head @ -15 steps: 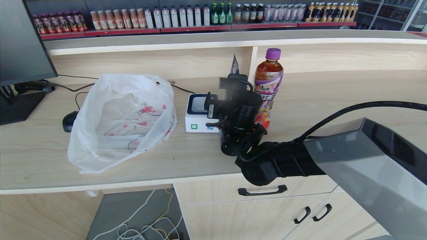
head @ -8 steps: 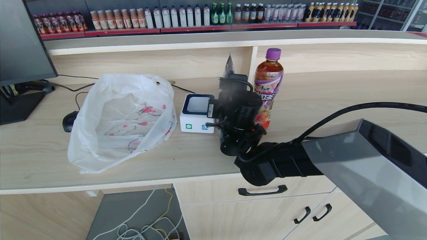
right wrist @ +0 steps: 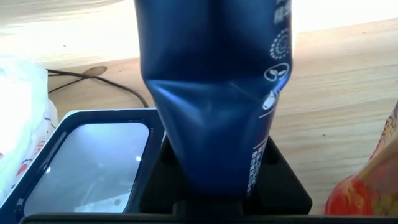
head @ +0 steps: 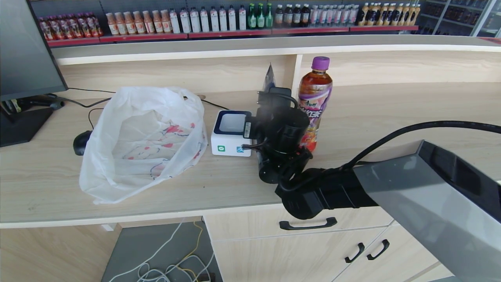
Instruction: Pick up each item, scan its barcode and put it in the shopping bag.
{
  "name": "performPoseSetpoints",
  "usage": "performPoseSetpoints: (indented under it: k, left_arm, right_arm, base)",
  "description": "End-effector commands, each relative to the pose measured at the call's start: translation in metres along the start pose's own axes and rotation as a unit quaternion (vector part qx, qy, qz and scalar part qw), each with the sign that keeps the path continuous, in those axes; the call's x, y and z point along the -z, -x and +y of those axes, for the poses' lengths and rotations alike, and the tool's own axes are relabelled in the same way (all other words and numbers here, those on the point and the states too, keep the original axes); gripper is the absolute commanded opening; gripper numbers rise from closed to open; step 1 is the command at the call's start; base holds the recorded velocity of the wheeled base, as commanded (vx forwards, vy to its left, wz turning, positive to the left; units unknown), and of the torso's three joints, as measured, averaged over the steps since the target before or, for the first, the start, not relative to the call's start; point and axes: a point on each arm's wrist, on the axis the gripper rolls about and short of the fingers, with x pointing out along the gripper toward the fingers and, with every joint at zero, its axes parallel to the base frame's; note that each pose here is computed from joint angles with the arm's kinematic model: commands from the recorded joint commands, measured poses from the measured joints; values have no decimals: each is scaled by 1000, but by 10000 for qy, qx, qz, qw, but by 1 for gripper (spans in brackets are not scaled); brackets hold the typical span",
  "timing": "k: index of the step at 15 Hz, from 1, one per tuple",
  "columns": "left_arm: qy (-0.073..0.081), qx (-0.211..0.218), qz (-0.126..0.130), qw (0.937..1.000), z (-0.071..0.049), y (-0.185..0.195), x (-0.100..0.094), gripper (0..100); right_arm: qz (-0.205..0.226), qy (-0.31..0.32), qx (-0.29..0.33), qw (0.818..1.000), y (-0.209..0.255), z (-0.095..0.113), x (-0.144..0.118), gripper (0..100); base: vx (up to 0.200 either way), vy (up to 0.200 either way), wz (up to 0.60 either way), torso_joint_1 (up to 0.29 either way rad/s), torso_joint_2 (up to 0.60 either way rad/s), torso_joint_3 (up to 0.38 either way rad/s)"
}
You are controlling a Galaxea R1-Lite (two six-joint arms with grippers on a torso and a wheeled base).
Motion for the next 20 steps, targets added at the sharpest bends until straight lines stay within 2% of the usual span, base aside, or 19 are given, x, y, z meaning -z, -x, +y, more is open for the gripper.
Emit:
performPoseSetpoints:
  k: [1, 6, 9, 14, 20]
  left_arm:
    - [2, -1, 0, 10000, 0, 0, 0, 100]
    - [2, -1, 0, 10000, 0, 0, 0, 100]
    - [2, -1, 0, 10000, 0, 0, 0, 100]
    - [2, -1, 0, 10000, 0, 0, 0, 100]
    - [2, -1, 0, 10000, 0, 0, 0, 100]
  right_arm:
    - [-103, -26, -20, 9999, 0, -1, -6, 0]
    - [-401, -87, -388, 9984, 6, -7, -39, 0]
    - [-576, -162, -668, 9960, 29, -8, -53, 0]
    - [-713, -138, -1029, 9920, 77, -22, -63, 0]
    - [-826, 68, -1315, 9878, 125, -35, -54, 0]
  base:
    - [0, 0, 0, 0, 0, 0]
    - [0, 0, 0, 0, 0, 0]
    - [0, 0, 0, 0, 0, 0]
    - [0, 0, 0, 0, 0, 0]
    - [0, 0, 0, 0, 0, 0]
